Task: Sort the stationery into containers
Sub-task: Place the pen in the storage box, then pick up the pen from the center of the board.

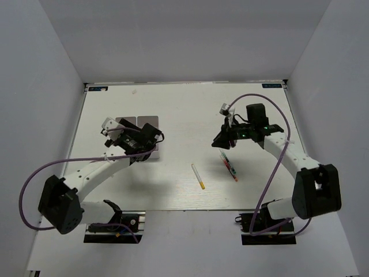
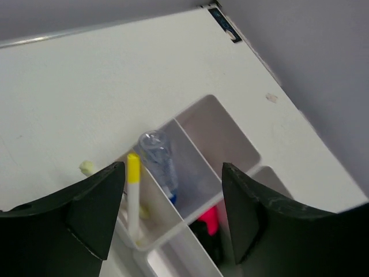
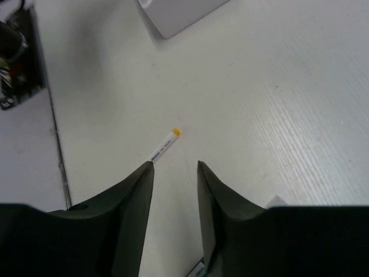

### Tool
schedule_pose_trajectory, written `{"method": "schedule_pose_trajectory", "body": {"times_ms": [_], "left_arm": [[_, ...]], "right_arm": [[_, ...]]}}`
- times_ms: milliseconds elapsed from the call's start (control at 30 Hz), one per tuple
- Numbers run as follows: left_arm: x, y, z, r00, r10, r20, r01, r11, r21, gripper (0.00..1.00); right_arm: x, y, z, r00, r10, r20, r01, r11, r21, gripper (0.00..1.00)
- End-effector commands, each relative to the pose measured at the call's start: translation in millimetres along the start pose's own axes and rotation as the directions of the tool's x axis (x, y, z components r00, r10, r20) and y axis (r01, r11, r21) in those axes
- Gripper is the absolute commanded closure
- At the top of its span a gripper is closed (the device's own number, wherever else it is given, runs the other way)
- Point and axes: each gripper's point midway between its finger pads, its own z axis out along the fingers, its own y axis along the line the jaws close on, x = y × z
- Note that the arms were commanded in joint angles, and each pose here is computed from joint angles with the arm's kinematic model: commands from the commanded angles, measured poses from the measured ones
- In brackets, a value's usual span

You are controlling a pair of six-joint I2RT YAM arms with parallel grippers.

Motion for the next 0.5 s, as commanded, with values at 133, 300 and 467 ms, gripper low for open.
{"method": "schedule_pose_trajectory", "body": {"times_ms": [133,300,467], "left_arm": [[-0.3,-40.9,-63.3,0.918,0.246,-0.312,-0.084,0.887,0.455,0.36],[-19.7,-39.8,-135.6,0.847,0.375,-0.376,0.080,0.610,0.789,0.12],[-23.0,-13.6,-144.3,0.778,0.552,-0.302,-0.050,0.533,0.845,0.04]], "right_arm": [[34.3,-23.8,57.0,0.948,-0.010,-0.319,0.044,0.994,0.099,0.67],[69.1,-24.7,85.8,0.884,-0.004,-0.468,0.088,0.984,0.157,0.52],[88.9,-20.5,98.9,0.823,-0.002,-0.568,0.131,0.974,0.187,0.38]]}}
